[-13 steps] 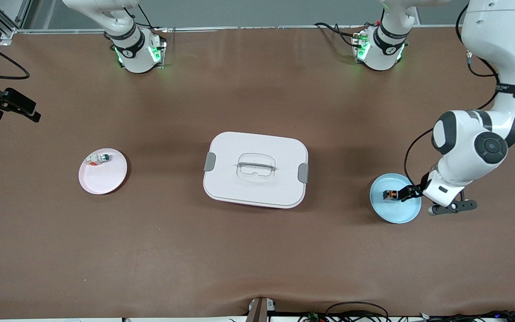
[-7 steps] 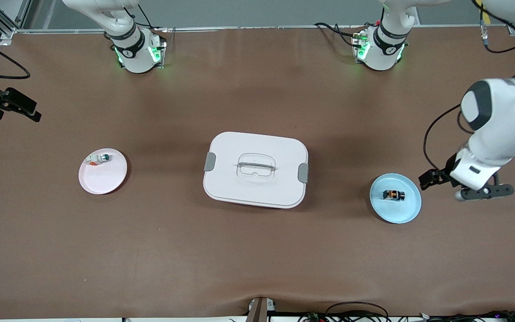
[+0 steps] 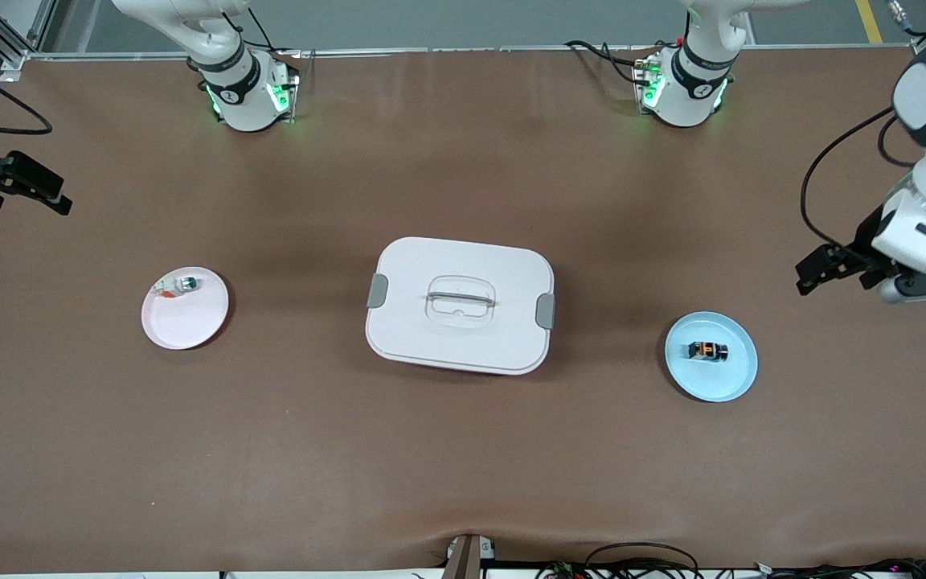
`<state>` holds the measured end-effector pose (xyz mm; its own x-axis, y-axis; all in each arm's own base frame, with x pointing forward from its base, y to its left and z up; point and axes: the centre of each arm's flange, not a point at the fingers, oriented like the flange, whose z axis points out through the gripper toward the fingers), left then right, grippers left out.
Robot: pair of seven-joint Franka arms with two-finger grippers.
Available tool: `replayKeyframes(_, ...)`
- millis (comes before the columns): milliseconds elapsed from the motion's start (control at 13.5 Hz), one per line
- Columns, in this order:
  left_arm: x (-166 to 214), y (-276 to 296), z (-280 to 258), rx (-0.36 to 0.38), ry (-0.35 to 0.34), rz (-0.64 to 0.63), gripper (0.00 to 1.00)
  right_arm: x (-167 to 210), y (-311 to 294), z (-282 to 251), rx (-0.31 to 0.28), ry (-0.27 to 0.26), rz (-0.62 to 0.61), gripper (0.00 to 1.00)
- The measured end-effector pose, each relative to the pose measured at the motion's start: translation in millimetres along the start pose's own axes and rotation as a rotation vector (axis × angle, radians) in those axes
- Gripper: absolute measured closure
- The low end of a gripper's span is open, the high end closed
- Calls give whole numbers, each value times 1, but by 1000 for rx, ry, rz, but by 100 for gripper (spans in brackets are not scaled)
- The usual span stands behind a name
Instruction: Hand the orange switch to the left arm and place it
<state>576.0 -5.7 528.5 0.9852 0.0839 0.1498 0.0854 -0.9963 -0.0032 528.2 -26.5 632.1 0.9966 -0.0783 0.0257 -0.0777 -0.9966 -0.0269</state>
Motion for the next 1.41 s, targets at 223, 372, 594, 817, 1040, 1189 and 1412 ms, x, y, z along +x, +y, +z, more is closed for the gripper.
replayKeyframes(223, 3, 2, -34, 0, 0, 3, 0, 0, 0, 0, 0, -1, 0, 0)
replayKeyframes(372, 8, 3, -48, -2, 23, 3, 0, 0, 0, 1, 0, -1, 0, 0)
replayKeyframes(594, 7, 12, -63, -3, 13, 19, 0, 0, 0, 1, 0, -1, -1, 0)
replayKeyframes(817, 1, 17, -78, -1, -40, 28, 0, 0, 0, 1, 0, -1, -1, 0)
replayKeyframes(1040, -4, 16, -74, -22, -102, 18, 0, 0, 0, 1, 0, 1, -1, 0)
replayKeyframes(1189, -7, 16, -72, -23, -126, 15, 0, 1, 0, 1, 0, 7, -1, 0)
replayKeyframes(1412, -8, 17, -72, -24, -132, 17, 0, 2, 0, -1, 1, 21, -1, 0)
